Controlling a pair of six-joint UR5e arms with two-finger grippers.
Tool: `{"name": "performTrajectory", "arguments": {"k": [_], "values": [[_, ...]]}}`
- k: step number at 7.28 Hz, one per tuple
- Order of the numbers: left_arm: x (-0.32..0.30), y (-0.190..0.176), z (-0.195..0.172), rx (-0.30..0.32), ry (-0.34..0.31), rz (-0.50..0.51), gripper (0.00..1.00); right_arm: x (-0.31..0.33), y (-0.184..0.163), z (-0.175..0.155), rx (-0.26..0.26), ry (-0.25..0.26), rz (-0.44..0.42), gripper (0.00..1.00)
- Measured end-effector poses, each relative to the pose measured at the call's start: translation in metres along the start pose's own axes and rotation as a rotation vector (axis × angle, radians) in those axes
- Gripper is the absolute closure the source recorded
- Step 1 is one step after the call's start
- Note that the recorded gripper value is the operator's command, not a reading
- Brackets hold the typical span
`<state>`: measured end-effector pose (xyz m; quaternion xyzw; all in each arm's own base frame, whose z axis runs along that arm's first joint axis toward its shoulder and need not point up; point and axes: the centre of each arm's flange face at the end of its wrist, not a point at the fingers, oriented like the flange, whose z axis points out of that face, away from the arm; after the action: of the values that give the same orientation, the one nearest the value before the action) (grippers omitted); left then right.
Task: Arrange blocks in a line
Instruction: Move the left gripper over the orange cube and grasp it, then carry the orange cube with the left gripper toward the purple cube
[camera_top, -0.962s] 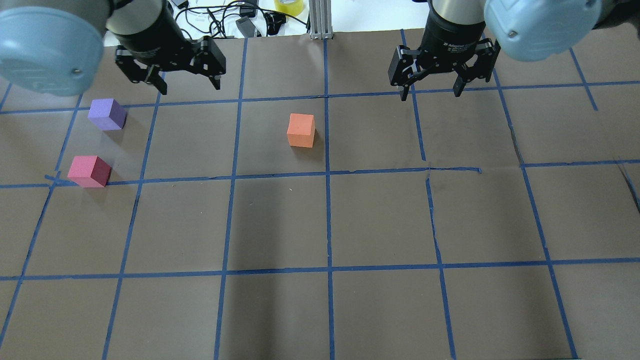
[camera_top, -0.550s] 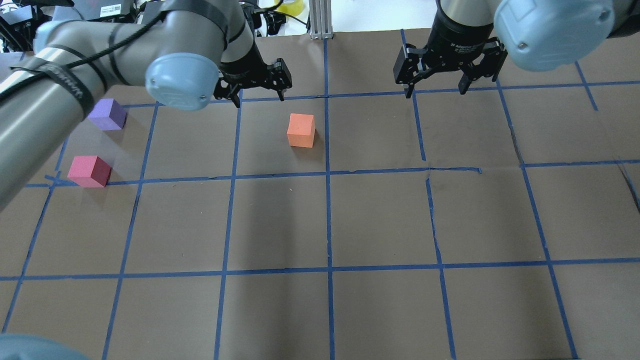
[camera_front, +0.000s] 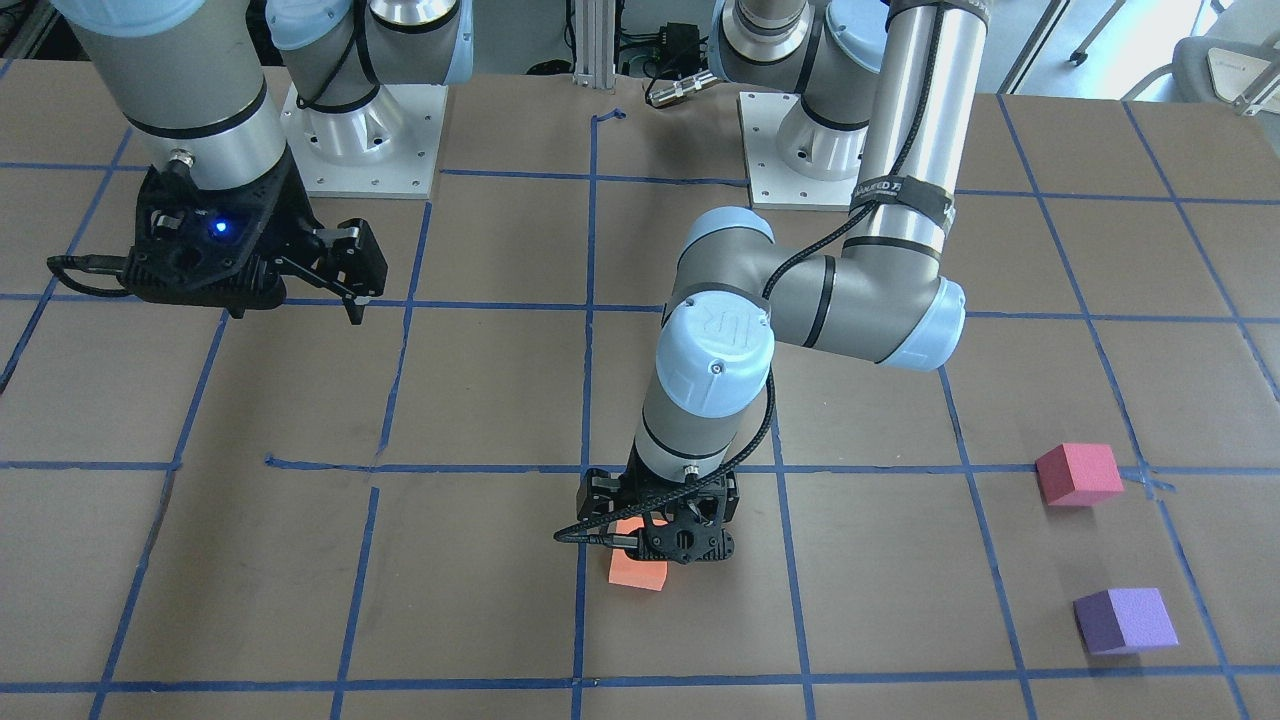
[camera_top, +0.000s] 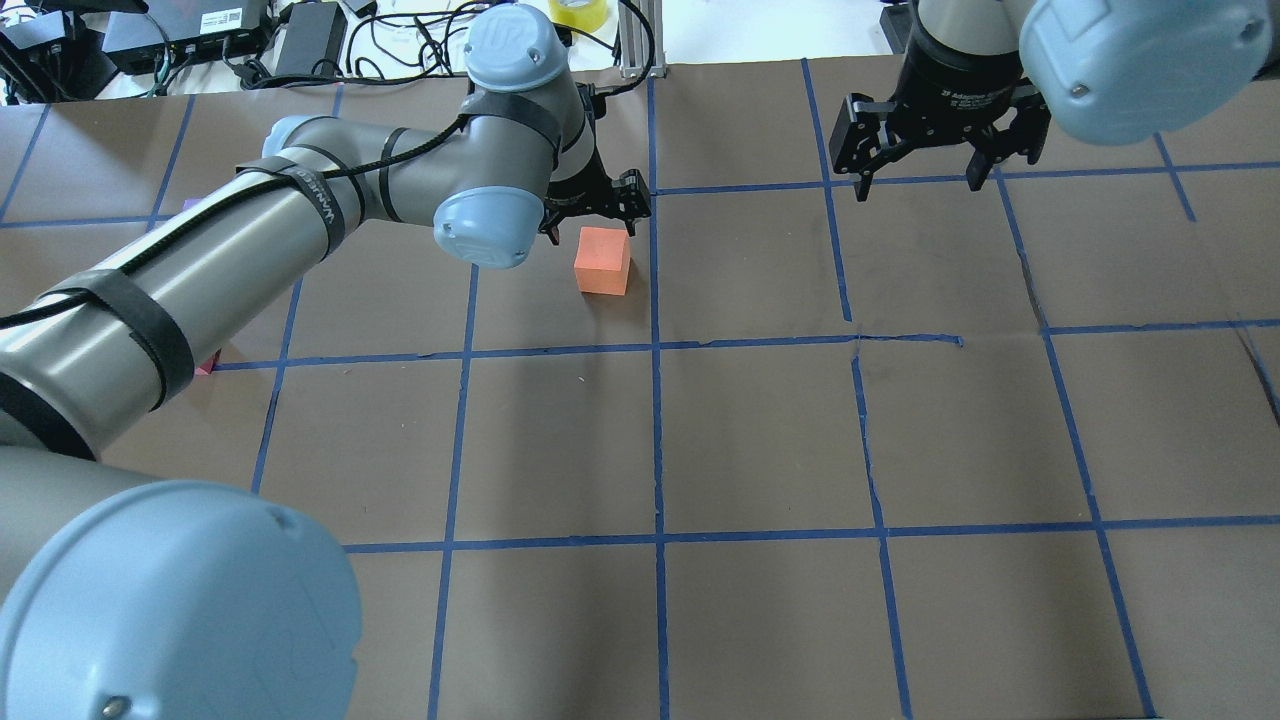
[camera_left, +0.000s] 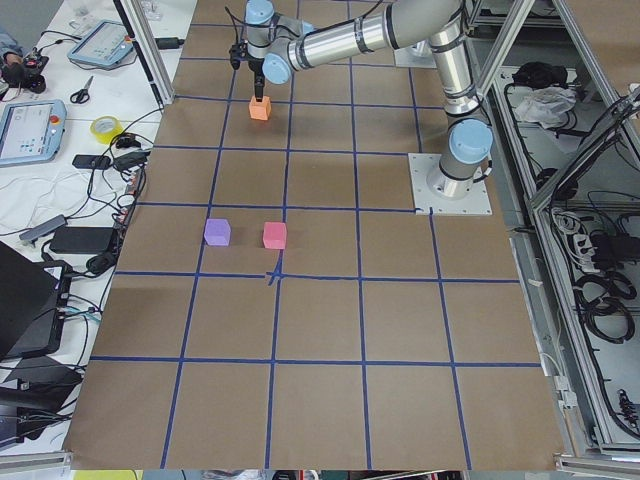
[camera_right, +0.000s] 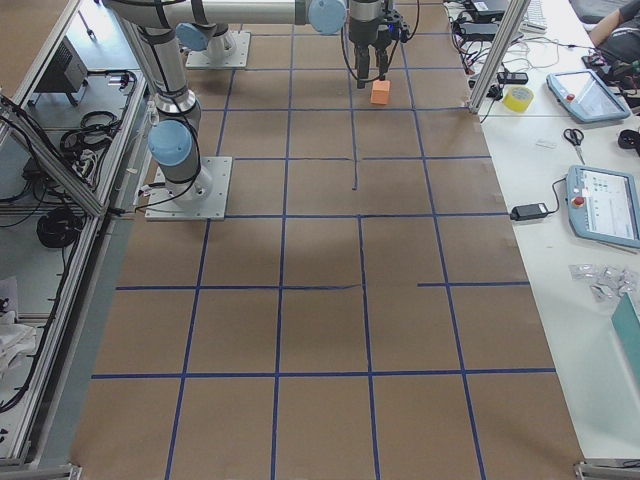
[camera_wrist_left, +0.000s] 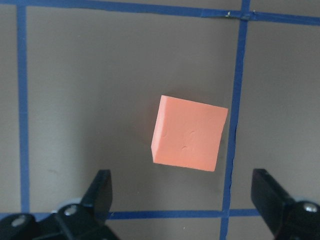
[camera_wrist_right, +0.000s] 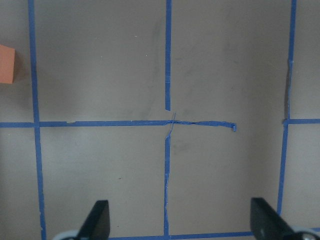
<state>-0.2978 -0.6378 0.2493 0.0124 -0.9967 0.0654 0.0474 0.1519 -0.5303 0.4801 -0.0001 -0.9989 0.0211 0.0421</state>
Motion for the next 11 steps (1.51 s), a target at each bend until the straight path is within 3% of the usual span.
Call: {"name": "performTrajectory", "arguments": {"k": [3, 4, 6, 7, 9, 11], "values": [[0.000, -0.007, 0.032, 0.038, -0.011, 0.020, 0.02, 0.006, 0.038, -0.009, -0.044, 0.003, -0.006, 0.00], [0.000, -0.008, 0.042, 0.038, -0.016, 0.021, 0.41, 0.007, 0.045, -0.009, -0.050, 0.002, -0.008, 0.00], [-0.001, -0.010, 0.052, 0.052, -0.021, 0.018, 0.75, 0.012, 0.045, -0.011, -0.032, -0.002, -0.048, 0.00], [-0.004, -0.011, 0.049, 0.066, -0.049, 0.022, 0.86, 0.020, 0.041, -0.012, -0.013, -0.003, -0.063, 0.00], [-0.026, -0.024, 0.019, 0.108, -0.110, 0.007, 0.86, 0.031, 0.039, -0.014, -0.002, -0.010, -0.055, 0.00], [-0.123, -0.060, -0.049, 0.083, -0.096, -0.132, 0.86, 0.028, 0.042, -0.016, 0.000, -0.039, -0.052, 0.00]]}}
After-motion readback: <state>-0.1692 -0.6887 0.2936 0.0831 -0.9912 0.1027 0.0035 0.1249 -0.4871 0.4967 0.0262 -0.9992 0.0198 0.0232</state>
